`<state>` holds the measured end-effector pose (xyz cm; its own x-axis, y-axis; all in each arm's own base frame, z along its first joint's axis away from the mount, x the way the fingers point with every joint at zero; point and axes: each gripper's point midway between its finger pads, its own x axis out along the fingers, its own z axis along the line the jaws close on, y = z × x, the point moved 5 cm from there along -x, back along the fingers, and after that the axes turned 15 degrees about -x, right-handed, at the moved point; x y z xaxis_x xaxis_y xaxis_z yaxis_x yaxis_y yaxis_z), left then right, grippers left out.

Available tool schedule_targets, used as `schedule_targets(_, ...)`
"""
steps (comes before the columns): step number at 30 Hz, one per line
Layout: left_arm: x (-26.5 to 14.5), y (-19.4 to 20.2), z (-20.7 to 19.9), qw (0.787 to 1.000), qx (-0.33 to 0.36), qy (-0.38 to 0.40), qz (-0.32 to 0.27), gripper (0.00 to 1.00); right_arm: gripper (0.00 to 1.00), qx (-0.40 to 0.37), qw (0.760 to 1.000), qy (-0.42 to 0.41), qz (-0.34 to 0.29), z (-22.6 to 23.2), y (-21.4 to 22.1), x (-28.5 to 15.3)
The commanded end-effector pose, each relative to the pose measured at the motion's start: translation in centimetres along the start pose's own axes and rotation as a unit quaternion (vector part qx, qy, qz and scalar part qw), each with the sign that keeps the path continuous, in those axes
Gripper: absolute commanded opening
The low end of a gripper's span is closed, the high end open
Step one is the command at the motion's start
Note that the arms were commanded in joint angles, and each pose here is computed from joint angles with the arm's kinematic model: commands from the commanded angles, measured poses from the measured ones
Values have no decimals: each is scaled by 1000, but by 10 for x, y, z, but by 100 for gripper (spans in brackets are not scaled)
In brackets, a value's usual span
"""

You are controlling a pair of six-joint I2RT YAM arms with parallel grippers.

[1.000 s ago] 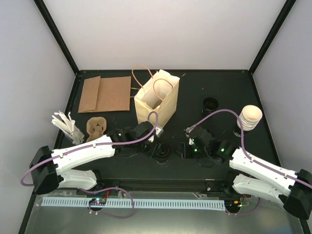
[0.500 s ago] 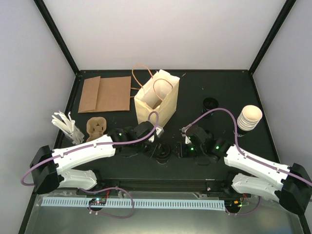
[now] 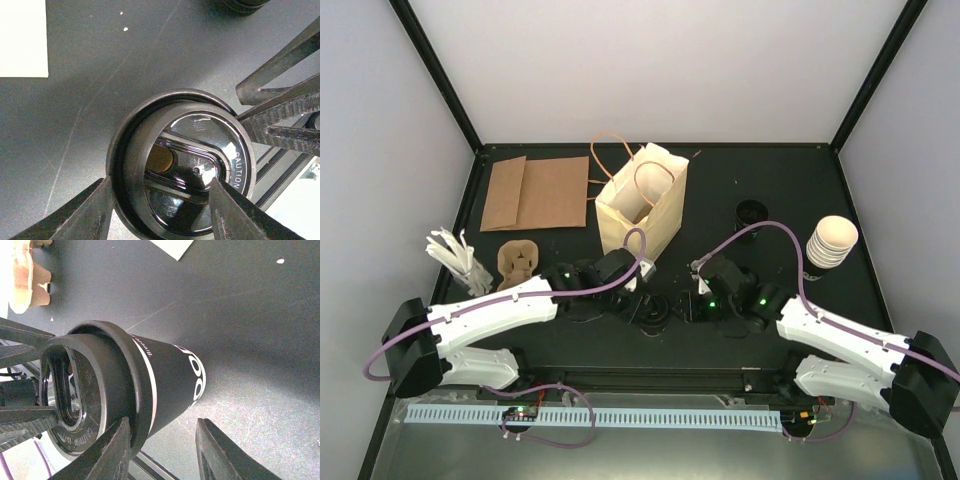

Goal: Pack the takeout coffee

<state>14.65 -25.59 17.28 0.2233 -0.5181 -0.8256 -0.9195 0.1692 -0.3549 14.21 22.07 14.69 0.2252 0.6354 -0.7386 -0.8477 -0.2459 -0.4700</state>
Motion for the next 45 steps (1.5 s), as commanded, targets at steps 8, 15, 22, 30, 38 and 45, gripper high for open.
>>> schedule_targets(8, 3, 2, -8, 1000, -6, 21, 16, 55, 37, -3, 999, 49, 18, -20, 13, 6)
schedule_targets(15, -7, -1, -9, 1000, -18, 25, 0, 55, 37, -17, 999, 46, 11, -12, -4, 5)
schedule_targets(22, -15, -6, -4, 999, -29, 17, -10, 62, 37, -23, 999, 47, -2, -11, -20, 1)
schedule_targets(30, -21, -10, -1, 999, -38, 14, -19, 68, 38, -35, 998, 46, -9, -6, -29, -7)
schedule_targets(38, -29, -13, -6, 998, -36, 34, -26, 71, 39, -42, 998, 53, -12, -5, -29, -17)
schedule_targets(45, -36, -15, -8, 998, -34, 44, -35, 73, 39, -37, 999, 39, -7, -5, -19, -24)
